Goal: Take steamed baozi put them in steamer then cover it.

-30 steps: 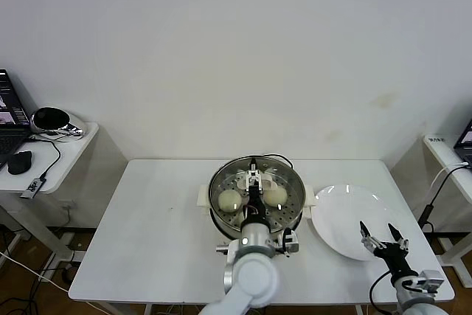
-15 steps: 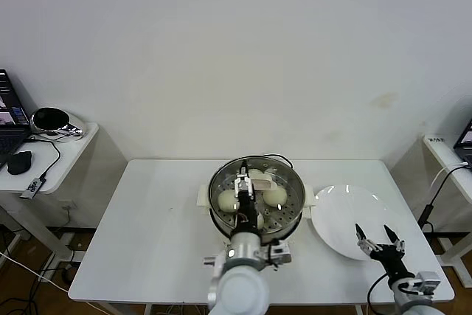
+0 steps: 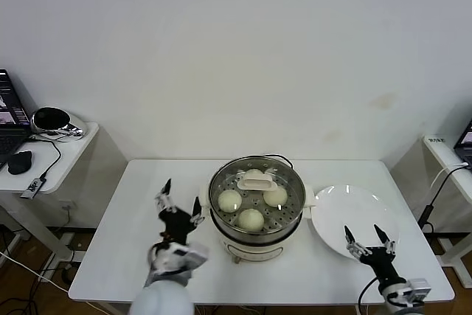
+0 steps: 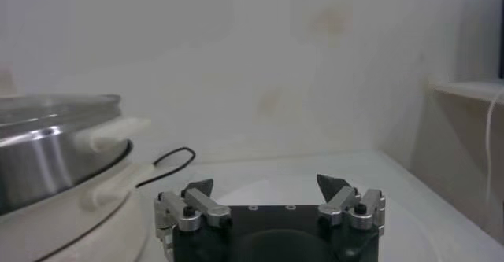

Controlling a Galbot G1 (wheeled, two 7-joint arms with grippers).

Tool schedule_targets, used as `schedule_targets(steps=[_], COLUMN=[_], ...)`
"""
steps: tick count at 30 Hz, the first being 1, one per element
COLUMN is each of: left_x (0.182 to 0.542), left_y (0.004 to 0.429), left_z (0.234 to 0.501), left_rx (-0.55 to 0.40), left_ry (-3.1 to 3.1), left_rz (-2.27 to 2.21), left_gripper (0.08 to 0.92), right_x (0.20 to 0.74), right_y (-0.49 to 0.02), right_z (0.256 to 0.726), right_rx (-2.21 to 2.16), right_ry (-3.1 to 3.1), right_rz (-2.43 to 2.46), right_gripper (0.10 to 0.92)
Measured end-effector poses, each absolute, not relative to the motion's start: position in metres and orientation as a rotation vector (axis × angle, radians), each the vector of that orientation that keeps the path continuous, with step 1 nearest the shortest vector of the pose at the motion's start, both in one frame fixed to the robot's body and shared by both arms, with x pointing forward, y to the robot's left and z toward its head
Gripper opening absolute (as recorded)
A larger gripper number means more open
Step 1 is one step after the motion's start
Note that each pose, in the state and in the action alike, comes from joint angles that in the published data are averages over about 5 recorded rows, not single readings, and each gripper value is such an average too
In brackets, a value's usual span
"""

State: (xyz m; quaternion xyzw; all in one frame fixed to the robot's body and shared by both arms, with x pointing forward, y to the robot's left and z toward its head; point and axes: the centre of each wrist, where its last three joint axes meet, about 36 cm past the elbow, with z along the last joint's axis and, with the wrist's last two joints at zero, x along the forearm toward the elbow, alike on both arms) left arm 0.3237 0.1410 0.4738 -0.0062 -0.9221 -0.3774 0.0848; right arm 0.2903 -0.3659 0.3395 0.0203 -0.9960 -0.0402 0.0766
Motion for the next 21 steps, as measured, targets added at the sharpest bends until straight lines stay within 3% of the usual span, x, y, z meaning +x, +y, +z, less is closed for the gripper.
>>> schedule_targets(steps=[6,11,21], left_x=[0.307,0.287,0.251], left_y=[0.176,0.194,0.213], left_z=[0.432,0.403,0.381], left_rx=[-0.104,-0.117,-0.084], left_ry=[-2.873,-2.902,-2.880], left_rz=[-0.764,-0.472,-0.219], left_gripper=[0.823,0.823,0.823], right_x=[0.283,0.274,0.252], right_y=[-0.349,-0.338,-0.318], right_z=[0.340,0.341,0.333], right_rx=[0.093,0.113,0.117], right_ry=[-2.975,-2.968,-2.937], right_rz=[-0.122,-0.118,-0.071], right_gripper=[0.823,0.823,0.823])
